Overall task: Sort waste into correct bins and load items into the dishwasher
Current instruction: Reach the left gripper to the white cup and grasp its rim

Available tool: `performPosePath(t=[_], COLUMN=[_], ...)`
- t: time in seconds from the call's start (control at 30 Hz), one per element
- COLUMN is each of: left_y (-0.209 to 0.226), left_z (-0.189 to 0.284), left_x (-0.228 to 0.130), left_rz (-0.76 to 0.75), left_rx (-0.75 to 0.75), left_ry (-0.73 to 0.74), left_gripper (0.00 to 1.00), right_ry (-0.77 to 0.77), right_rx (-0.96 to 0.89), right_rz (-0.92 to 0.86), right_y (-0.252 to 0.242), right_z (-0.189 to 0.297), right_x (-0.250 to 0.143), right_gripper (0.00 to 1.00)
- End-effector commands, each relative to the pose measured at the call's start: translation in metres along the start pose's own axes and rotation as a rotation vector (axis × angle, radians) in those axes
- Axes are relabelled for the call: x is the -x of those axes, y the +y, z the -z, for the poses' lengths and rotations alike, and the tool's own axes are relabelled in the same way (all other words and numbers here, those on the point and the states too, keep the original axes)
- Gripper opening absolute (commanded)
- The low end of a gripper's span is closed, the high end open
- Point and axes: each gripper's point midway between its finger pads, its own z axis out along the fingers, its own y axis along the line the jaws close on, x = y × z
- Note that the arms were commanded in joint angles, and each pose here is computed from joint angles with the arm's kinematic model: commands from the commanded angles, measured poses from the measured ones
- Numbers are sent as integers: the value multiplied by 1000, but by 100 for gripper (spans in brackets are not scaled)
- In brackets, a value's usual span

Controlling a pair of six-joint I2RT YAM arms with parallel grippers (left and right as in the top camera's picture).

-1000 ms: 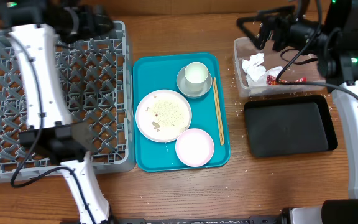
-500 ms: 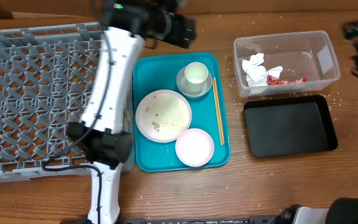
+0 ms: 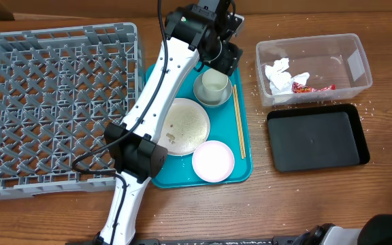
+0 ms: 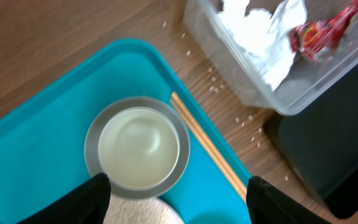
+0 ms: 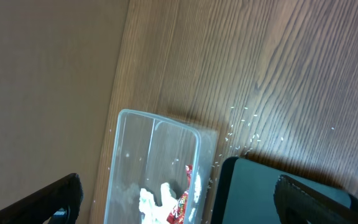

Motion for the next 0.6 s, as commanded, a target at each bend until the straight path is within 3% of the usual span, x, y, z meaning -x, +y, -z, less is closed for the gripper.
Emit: performPosePath(t=[0.0,0.33,0.57], left_y=[5,-8,-10], left_z=[-4,-57,-82], left_x=[-12,-41,-35], left_rz=[35,46,2], left_rx=[29,21,118], left_ry=[53,202,179], left_gripper=[69,61,57], right_ry=[-51,-51,-51], right_rx=[26,26,26], right_rz=[-5,-5,-5], right_y=[7,7,7], right_z=[18,18,18], right_x=[8,8,8], right_gripper=[100,100,100])
